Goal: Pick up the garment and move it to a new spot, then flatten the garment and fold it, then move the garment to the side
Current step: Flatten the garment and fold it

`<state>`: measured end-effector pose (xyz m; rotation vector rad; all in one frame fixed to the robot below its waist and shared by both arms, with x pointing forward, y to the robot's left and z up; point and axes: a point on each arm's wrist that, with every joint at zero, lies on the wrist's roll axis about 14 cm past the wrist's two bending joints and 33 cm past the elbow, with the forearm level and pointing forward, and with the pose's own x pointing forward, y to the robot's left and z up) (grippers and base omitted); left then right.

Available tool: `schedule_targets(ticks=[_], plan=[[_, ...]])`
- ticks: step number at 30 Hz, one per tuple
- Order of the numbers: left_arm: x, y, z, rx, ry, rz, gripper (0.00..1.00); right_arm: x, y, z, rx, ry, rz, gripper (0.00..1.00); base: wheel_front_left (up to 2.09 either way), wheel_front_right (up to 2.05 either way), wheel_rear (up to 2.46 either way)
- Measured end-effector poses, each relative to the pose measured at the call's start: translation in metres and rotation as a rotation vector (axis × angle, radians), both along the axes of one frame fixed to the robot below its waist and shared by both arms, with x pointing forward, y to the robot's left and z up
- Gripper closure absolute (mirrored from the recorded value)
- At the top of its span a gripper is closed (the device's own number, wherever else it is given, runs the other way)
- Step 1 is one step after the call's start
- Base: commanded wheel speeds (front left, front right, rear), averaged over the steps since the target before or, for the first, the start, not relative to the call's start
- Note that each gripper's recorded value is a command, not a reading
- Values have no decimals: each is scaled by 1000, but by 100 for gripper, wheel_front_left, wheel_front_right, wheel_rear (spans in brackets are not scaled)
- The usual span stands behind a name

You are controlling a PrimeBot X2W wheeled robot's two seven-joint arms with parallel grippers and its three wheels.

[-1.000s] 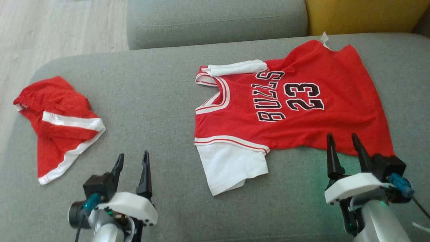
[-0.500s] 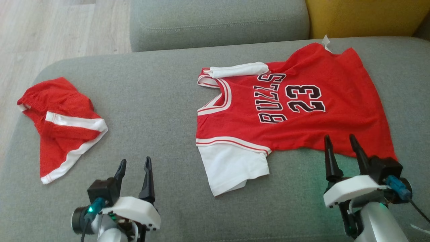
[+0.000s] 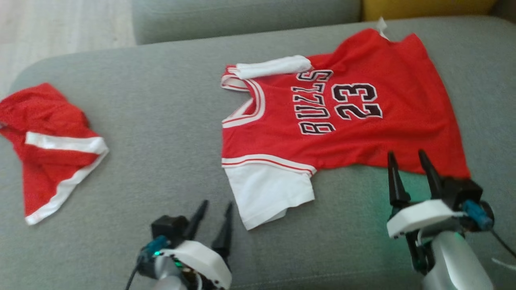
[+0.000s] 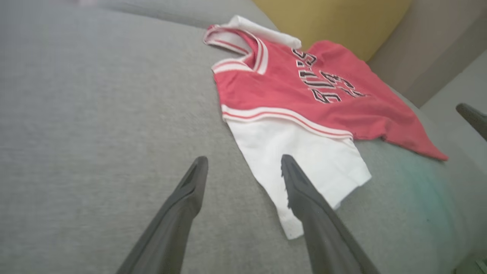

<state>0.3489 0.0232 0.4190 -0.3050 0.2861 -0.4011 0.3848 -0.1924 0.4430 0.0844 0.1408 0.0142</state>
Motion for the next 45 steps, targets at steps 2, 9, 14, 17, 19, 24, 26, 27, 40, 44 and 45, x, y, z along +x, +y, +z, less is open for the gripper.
schedule_targets(ticks=[2, 9, 14, 17, 19, 24, 26, 27, 40, 44, 45], plan=[[-5, -17, -8, -25, 42, -61, 0, 3, -7, 3, -6, -9, -17, 0, 0, 0, 0], [-17, -45, -36, -29, 157, -158, 0, 0, -29, 2, -20, -1, -78, 0, 0, 0, 0], [-11, -48, -38, -25, 166, -160, 0, -1, -33, 0, -24, 3, -90, 0, 0, 0, 0], [-10, -50, -40, -30, 177, -165, 24, 0, -33, 0, -25, 3, -90, 0, 0, 0, 0], [-10, -51, -41, -42, 190, -165, 100, 1, -33, 1, -25, 1, -89, 0, 0, 0, 0], [-9, -49, -45, -41, 207, -159, 100, 6, -33, 6, -18, -15, -89, 0, 0, 0, 0], [0, -41, -41, -44, 194, -107, 100, 8, -33, 7, -17, -18, -89, 0, 0, 0, 0], [8, -34, -36, -48, 179, -69, 100, 8, -33, 7, -15, -20, -92, 0, 0, 0, 0], [79, 90, 11, 49, -37, 309, 100, 15, -14, -7, 5, 24, -46, 0, 0, 0, 0], [86, 103, 13, 62, -48, 334, 100, 10, -9, -27, 7, 88, -33, 0, 0, 0, 0], [86, 105, 11, 64, -44, 338, 100, 8, -8, -32, 8, 105, -28, 0, 0, 0, 0]])
